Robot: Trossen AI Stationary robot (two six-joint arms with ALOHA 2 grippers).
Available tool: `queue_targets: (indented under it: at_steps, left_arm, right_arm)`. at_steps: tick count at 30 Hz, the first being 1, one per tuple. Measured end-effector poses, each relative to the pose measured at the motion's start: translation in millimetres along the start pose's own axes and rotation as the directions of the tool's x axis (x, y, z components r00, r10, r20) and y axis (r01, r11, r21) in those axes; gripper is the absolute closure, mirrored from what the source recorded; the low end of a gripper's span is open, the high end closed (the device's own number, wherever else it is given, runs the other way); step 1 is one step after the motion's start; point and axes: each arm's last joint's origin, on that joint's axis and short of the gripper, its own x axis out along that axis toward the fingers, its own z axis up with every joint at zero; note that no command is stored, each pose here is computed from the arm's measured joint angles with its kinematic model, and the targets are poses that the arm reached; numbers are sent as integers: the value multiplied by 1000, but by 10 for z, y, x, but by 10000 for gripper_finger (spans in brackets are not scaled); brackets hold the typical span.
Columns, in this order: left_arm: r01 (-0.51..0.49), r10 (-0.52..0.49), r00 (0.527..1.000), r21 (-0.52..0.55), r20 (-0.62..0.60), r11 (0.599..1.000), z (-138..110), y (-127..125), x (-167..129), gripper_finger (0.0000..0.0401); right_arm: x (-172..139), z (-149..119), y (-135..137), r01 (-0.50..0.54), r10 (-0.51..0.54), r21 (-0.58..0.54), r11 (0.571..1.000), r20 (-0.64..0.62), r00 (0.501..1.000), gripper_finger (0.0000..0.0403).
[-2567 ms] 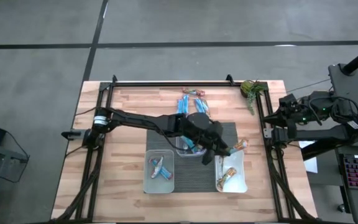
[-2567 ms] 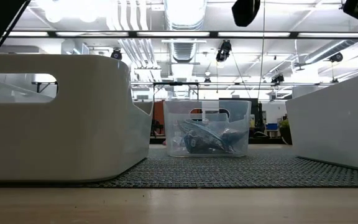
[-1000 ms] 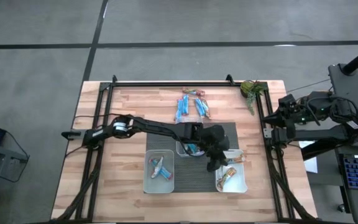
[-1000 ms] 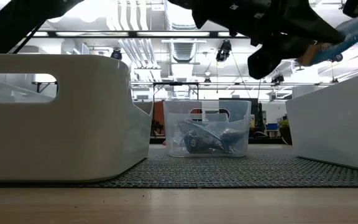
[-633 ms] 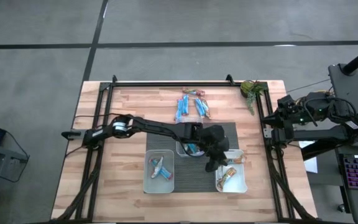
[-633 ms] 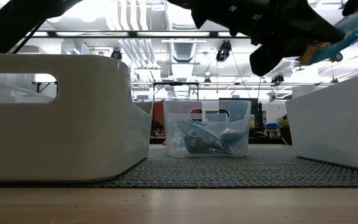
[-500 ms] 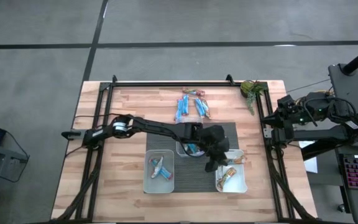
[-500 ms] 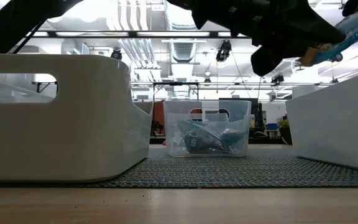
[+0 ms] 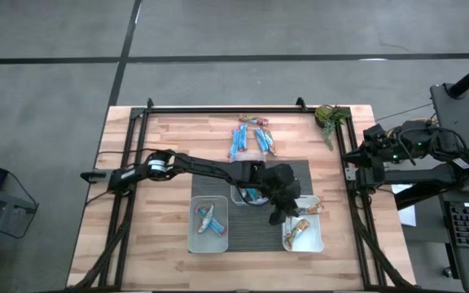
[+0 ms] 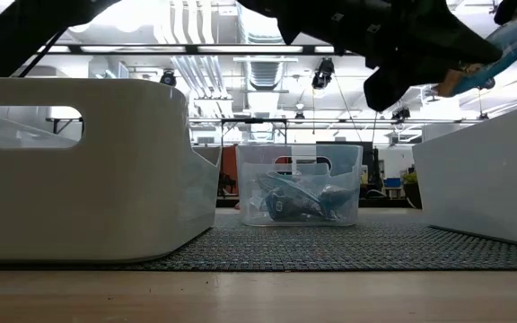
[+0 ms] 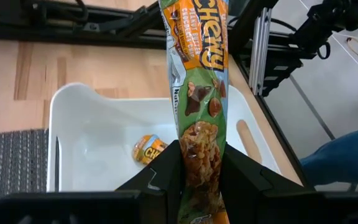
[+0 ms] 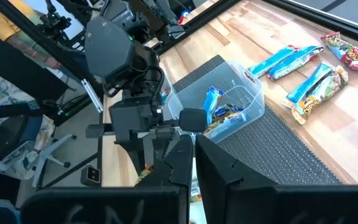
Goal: Pick and place Granola Bars by type
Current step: Put the orange granola bar into the white bin
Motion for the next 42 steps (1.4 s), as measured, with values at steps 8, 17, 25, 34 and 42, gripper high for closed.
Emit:
queue_targets:
  at_steps: [8,17,25,34,42]
  left_arm:
    - [-15,15,1000,-51,-3,999,-38,16,20,324]
    - [-67,58,995,-112,-81,991,-121,40,15,299]
    - [-57,53,998,-94,-46,994,-45,29,-9,282]
    - [-51,48,998,-89,-31,995,4,63,-48,287]
    - [-42,43,999,-54,4,998,119,38,-173,387]
  right_arm:
    - [0,0,0,0,0,0,1000,0,1000,390]
    - [0,0,0,0,0,0,1000,0,1000,390]
    - [0,0,0,0,0,-2,1000,0,1000,390]
    - [0,0,0,-1,1,-3,1000,0,1000,390]
    - [0,0,0,0,0,-4,1000,0,1000,390]
